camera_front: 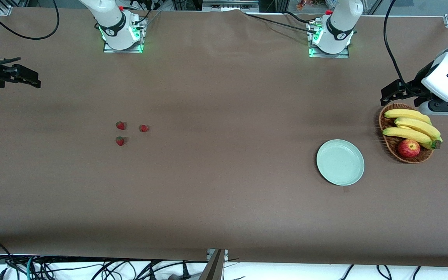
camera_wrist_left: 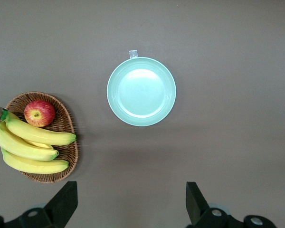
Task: Collect all strawberries into plate
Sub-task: 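Reach the right gripper down toward the three red strawberries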
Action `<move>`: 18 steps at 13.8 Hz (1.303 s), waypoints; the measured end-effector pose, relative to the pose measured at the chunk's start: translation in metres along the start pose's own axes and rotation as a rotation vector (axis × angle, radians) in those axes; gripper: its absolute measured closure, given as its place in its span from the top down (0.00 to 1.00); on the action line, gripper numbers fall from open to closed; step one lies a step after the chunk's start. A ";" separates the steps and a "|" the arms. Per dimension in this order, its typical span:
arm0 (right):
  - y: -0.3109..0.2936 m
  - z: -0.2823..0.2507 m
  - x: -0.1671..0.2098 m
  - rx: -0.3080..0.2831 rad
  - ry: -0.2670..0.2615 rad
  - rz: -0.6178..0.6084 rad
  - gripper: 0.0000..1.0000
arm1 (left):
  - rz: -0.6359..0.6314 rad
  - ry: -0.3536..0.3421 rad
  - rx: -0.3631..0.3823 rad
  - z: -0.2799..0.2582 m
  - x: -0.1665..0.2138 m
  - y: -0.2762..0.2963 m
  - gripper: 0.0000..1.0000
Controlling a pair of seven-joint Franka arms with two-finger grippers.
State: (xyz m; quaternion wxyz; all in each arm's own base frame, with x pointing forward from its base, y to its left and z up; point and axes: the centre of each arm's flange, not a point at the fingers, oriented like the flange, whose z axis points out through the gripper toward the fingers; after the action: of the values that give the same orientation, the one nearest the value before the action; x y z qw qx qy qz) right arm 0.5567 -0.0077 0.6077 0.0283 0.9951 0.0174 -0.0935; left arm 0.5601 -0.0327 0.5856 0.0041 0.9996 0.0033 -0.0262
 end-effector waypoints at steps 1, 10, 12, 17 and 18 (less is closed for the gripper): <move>0.000 0.000 0.000 0.000 0.000 0.000 1.00 | 0.000 0.000 0.000 0.000 0.000 0.000 1.00; -0.002 0.002 0.010 0.000 0.039 -0.004 1.00 | -0.001 0.000 0.000 0.000 0.000 -0.001 1.00; -0.008 0.016 0.023 -0.002 0.032 -0.016 1.00 | -0.001 0.000 0.000 0.000 0.000 -0.001 1.00; -0.031 0.092 0.086 -0.008 -0.003 -0.055 1.00 | -0.002 0.000 0.000 0.000 0.000 -0.001 1.00; -0.038 0.114 0.097 -0.010 -0.030 -0.066 1.00 | -0.002 -0.001 0.000 0.000 0.000 -0.001 1.00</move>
State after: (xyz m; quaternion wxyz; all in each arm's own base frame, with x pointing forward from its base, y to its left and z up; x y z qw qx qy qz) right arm 0.6291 0.0261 0.4761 0.0306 0.9923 0.0502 -0.1094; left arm 0.5603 -0.0315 0.5852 0.0041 0.9996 0.0043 -0.0265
